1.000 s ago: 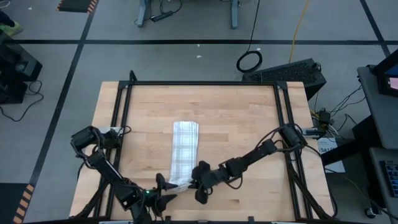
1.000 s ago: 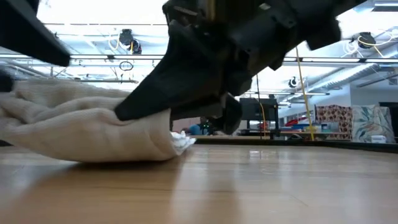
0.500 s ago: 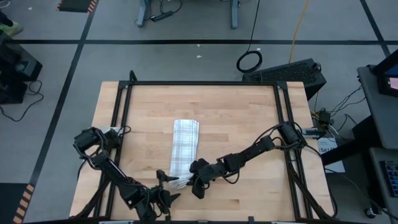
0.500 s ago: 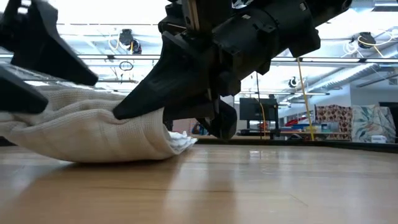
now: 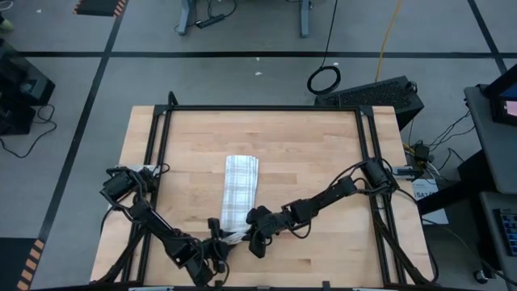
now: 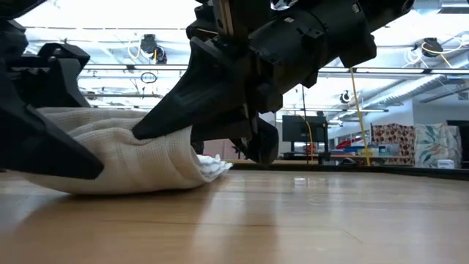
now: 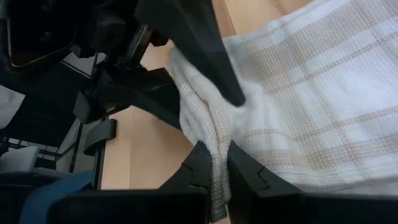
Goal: Roll towel
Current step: Roll the brown checkered towel
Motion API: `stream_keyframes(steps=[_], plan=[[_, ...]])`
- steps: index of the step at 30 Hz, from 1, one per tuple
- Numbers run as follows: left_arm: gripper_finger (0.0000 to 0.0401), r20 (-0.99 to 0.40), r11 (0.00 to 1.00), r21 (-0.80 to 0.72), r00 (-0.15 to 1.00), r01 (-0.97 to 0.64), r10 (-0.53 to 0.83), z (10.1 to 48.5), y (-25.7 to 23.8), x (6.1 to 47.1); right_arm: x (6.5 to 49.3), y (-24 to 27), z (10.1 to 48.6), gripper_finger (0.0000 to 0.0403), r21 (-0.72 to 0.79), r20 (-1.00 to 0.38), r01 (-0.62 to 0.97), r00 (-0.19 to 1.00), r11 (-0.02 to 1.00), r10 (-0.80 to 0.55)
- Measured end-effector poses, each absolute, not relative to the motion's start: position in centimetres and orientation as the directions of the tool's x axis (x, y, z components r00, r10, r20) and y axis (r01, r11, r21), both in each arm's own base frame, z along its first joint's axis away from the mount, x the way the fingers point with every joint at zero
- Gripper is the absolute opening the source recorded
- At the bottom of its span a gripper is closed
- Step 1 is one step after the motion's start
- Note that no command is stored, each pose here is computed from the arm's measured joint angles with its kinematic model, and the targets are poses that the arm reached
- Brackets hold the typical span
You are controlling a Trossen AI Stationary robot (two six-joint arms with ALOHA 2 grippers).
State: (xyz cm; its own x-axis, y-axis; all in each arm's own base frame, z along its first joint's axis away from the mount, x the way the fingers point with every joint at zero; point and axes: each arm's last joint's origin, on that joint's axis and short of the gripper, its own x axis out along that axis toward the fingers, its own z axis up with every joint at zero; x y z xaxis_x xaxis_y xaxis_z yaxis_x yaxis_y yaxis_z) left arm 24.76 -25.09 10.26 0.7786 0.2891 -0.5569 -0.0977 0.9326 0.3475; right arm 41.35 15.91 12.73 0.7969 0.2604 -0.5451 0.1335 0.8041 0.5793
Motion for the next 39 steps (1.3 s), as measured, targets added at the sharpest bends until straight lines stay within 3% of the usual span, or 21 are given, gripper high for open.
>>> stream_keyframes(steps=[6,9,14,19,22,25,31,39], plan=[[0.0025,-0.554,0.940,0.321,0.782,-0.118,0.287,10.8,-25.0,24.8,41.4,15.9,12.8,0.0019,0.545,-0.542,0.098,0.799,0.832,0.260],[0.0027,-0.556,0.945,0.293,0.779,-0.143,0.290,11.2,-24.8,24.7,41.3,16.1,13.1,0.0043,0.482,-0.531,0.032,0.805,0.876,0.263],[0.0033,-0.567,0.950,0.248,0.766,-0.191,0.302,11.7,-24.6,24.2,40.0,17.1,15.6,0.0120,0.313,-0.550,-0.096,0.793,0.945,0.263],[0.0024,-0.574,0.954,0.184,0.762,-0.237,0.300,11.8,-24.9,23.5,37.7,19.8,15.6,0.0209,0.015,-0.607,-0.111,0.789,0.994,0.097],[0.0024,-0.579,0.952,0.138,0.757,-0.273,0.302,11.8,-24.9,23.3,36.9,21.9,14.5,0.0254,-0.117,-0.547,-0.039,0.836,0.992,-0.032],[0.0024,-0.581,0.949,0.100,0.757,-0.298,0.299,11.8,-24.9,23.3,36.7,23.5,13.4,0.0286,-0.151,-0.470,0.011,0.879,0.989,-0.082],[0.0025,-0.656,0.960,-0.005,0.726,-0.279,0.207,11.7,-24.9,24.0,37.7,24.6,11.3,0.0305,-0.207,-0.314,0.058,0.941,0.977,-0.123],[0.0026,-0.682,0.959,-0.124,0.724,-0.256,0.105,12.2,-24.8,25.1,38.8,23.6,10.0,0.0304,-0.196,-0.314,0.011,0.946,0.981,-0.074]])
